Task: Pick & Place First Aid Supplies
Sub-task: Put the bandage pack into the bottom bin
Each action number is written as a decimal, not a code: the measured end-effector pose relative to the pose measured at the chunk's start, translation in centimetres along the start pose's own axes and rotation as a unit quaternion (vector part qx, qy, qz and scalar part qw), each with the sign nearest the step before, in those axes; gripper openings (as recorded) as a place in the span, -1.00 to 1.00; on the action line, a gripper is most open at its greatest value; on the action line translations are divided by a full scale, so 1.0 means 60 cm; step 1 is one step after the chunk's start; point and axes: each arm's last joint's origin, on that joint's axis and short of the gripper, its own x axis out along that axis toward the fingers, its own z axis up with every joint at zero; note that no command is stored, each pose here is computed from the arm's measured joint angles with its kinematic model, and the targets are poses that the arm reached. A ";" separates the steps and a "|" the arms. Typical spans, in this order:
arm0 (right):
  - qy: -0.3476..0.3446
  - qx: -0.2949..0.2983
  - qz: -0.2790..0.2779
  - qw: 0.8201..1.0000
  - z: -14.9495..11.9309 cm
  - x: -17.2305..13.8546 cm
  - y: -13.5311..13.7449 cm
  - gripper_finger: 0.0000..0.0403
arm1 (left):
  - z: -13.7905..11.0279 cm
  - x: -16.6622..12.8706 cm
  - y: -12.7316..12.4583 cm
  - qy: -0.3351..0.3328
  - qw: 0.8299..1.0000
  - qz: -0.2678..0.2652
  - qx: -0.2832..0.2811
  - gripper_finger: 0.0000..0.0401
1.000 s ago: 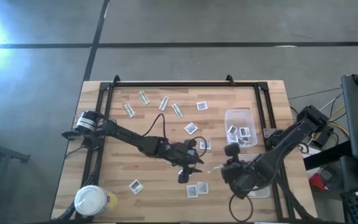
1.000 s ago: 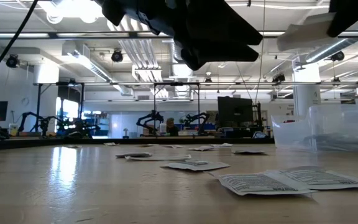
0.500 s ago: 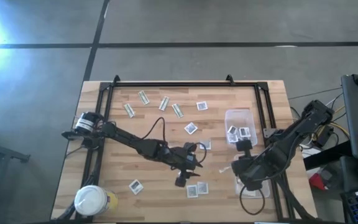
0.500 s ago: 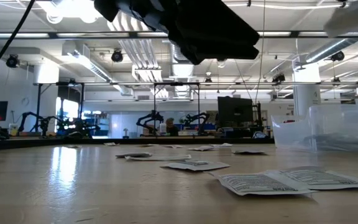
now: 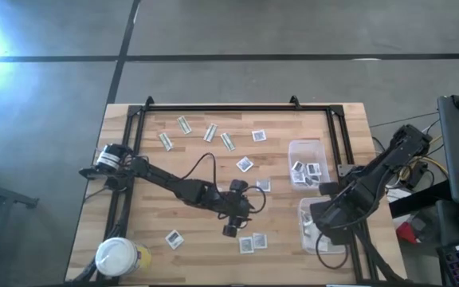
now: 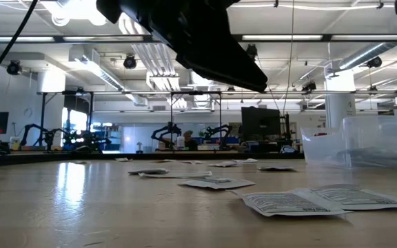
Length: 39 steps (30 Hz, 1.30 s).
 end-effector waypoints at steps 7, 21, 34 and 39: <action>0.033 0.031 0.000 0.999 -0.029 0.024 -0.007 -0.96 | -0.001 0.000 0.000 0.002 1.000 0.001 0.000 -0.13; 0.023 0.079 0.043 0.996 -0.074 0.061 -0.017 -0.96 | -0.001 0.000 0.001 0.002 1.000 0.007 -0.001 -0.13; 0.018 0.077 0.075 0.994 -0.070 0.095 -0.014 -0.96 | -0.012 -0.001 0.000 0.039 0.999 0.035 0.006 -0.13; 0.013 0.078 0.080 0.994 -0.068 0.098 -0.012 -0.96 | -0.015 -0.005 -0.003 0.062 0.997 0.034 0.004 -0.13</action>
